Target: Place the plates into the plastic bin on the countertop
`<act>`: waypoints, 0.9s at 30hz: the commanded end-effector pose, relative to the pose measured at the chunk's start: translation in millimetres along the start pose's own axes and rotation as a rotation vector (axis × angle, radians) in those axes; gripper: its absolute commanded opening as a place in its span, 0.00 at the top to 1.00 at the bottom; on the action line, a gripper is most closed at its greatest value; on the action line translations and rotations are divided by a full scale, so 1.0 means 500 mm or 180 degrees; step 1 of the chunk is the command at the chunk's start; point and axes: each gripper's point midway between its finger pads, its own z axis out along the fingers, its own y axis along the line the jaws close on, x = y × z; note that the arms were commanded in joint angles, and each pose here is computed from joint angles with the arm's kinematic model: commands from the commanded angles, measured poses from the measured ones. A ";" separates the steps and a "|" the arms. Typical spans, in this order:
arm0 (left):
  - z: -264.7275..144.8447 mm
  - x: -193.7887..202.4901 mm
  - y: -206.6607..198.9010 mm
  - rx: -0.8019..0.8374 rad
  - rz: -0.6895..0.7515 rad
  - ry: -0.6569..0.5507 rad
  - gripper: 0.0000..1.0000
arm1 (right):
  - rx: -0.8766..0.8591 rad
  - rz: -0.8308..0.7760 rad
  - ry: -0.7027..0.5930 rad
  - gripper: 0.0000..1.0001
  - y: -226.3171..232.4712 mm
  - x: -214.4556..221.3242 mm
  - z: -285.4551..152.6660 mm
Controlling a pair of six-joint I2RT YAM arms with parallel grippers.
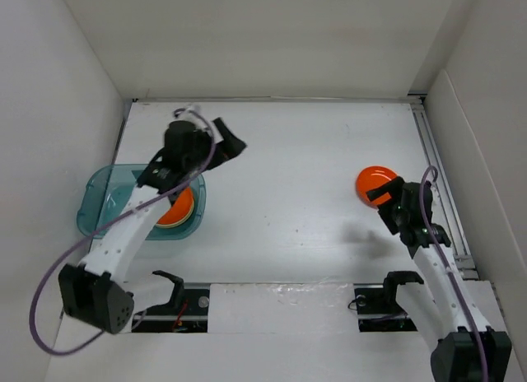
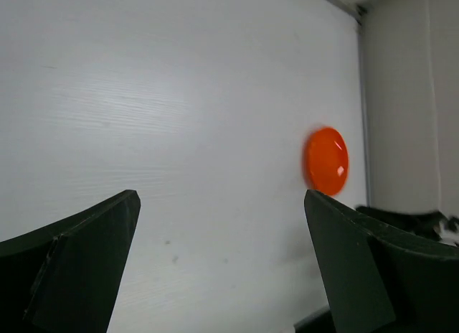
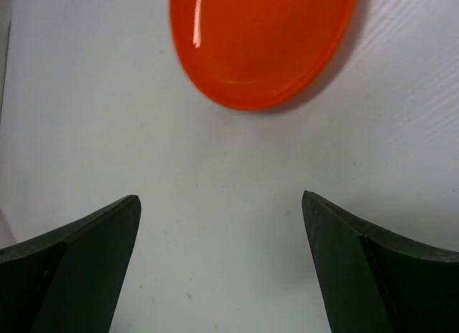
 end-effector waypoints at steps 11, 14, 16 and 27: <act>0.142 0.191 -0.287 0.1005 0.0438 0.0684 0.00 | 0.0668 0.0442 -0.0231 0.13 -0.111 -0.095 0.129; 0.141 0.185 -0.293 0.1030 0.0470 0.0660 0.00 | 0.0874 0.0497 -0.0296 0.17 -0.135 -0.119 0.150; 0.143 0.182 -0.290 0.1004 0.0469 0.0631 0.00 | 0.0989 0.0490 -0.0169 0.21 -0.156 -0.106 0.170; 0.126 0.168 -0.290 0.0992 0.0464 0.0554 0.00 | 0.1044 0.0491 0.0176 0.58 -0.171 -0.108 0.224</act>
